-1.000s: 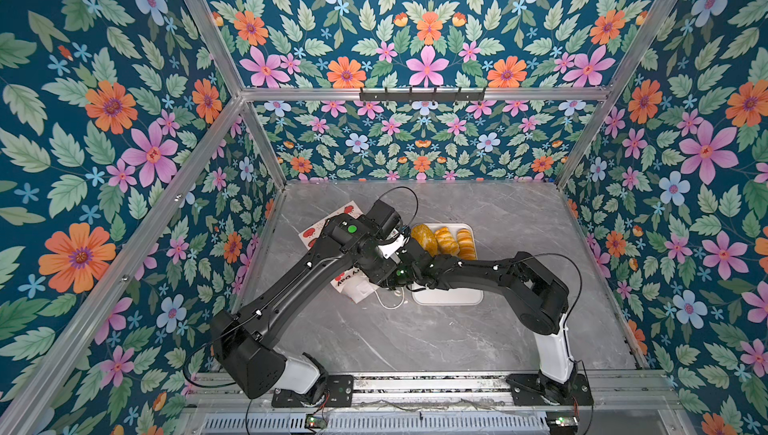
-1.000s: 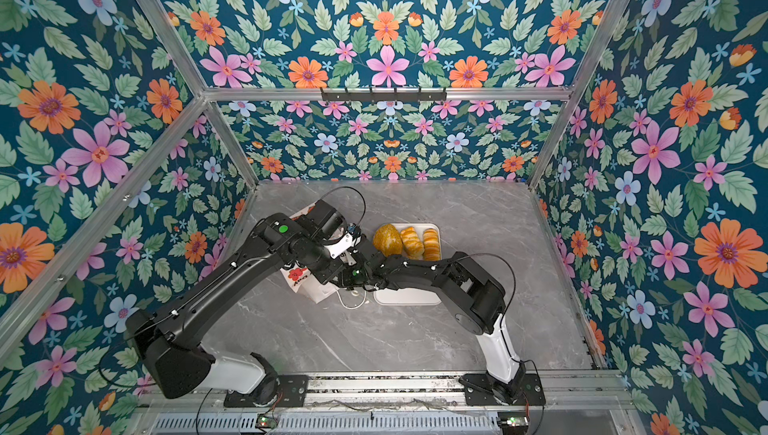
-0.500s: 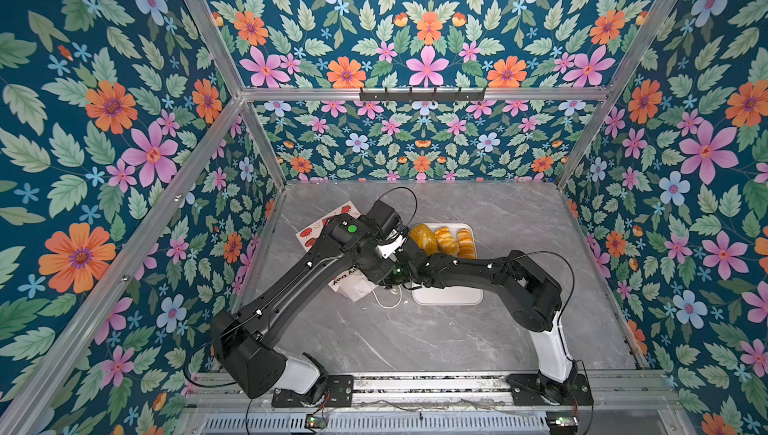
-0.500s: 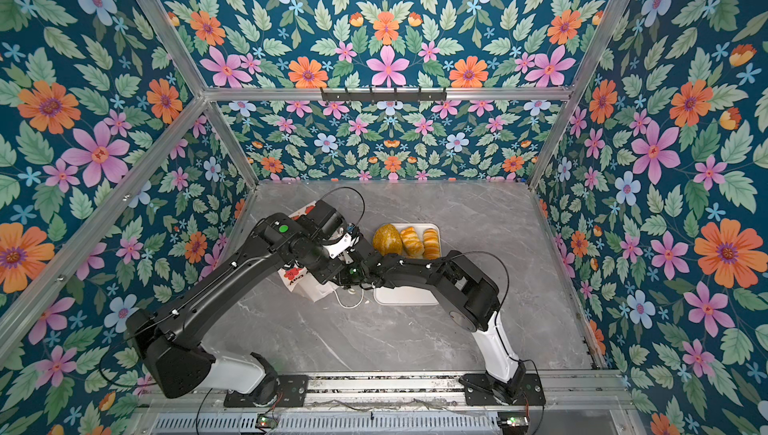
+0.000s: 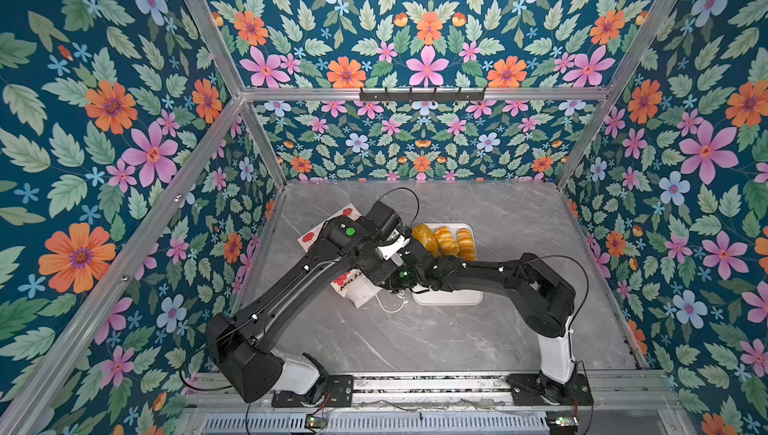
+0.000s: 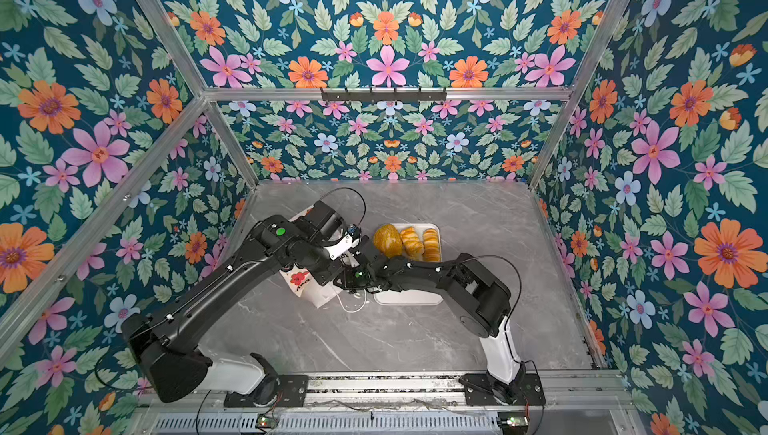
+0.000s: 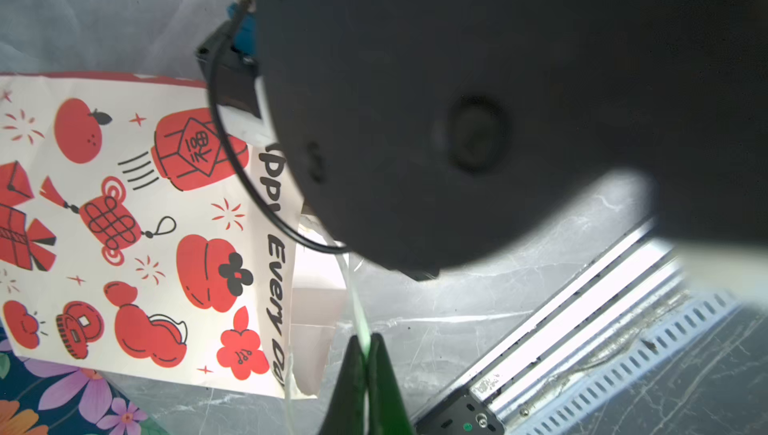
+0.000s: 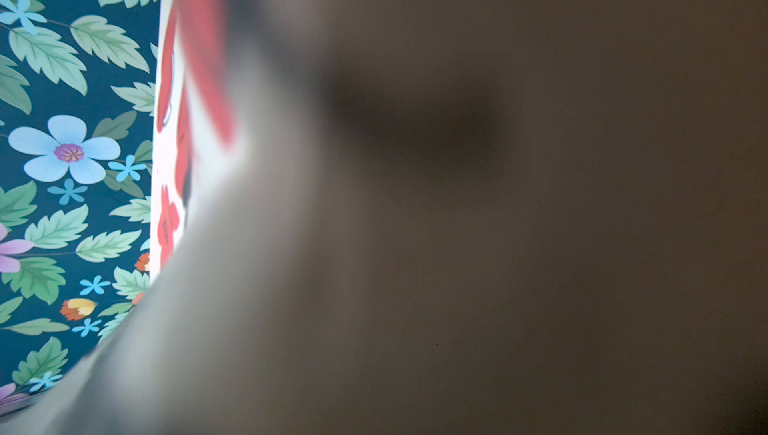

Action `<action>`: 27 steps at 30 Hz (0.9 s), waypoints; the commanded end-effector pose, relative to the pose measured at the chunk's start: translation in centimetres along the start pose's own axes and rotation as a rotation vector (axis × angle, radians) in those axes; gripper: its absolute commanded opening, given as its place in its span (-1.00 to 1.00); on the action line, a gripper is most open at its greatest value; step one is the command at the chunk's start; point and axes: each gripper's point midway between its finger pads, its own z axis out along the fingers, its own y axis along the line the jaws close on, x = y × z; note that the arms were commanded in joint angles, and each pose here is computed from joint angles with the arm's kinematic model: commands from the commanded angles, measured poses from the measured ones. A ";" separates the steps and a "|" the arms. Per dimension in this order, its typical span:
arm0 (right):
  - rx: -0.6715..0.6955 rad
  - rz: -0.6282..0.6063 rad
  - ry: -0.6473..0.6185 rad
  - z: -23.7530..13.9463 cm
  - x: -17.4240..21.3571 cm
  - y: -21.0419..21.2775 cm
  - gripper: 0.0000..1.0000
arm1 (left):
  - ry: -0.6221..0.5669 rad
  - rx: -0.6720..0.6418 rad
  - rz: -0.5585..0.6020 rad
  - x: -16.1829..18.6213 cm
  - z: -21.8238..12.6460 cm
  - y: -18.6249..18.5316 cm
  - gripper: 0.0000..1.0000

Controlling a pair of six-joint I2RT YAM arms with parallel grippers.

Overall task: Take the fake bread out of the paper bag
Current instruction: 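Close the tongs on the small ring bun inside the bag, then pull the ring bun out of the bag toward the tray with the tongs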

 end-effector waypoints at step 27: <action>0.122 -0.014 0.012 -15.2 6.2 -2.2 -0.76 | -0.174 -0.097 -0.035 -3.5 0.9 3.1 -1.00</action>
